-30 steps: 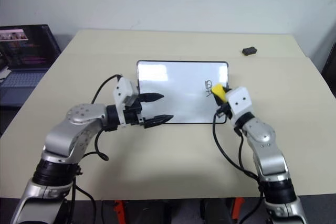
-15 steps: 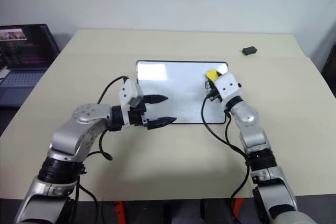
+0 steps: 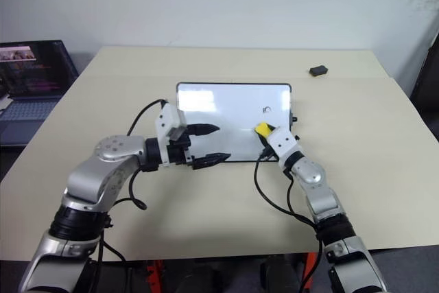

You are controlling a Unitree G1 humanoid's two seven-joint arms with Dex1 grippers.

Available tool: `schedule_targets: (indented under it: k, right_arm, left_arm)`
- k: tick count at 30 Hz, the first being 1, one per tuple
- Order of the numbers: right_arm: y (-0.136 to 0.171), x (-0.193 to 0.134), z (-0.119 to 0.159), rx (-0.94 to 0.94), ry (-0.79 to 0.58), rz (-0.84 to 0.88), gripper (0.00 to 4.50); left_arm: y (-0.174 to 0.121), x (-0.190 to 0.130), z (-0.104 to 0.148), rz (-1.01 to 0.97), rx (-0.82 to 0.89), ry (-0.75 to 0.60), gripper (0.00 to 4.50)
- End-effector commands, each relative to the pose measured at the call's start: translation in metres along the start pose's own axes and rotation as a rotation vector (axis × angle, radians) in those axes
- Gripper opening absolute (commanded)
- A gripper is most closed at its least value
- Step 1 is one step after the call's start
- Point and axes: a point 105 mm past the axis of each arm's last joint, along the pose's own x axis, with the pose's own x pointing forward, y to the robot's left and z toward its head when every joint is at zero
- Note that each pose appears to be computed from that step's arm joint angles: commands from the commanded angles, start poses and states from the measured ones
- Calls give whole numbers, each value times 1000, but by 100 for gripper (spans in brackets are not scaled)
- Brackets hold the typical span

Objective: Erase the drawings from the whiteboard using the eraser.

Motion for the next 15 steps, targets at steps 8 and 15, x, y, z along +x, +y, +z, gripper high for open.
schedule_targets:
  k: [8,15]
  right_arm:
    - [-69,17,64,28,-155,-258,109]
    - [-55,24,36,26,-6,-210,109]
  left_arm:
    - [0,-4,11,11,35,-25,450]
    - [-1,-5,12,16,36,-25,450]
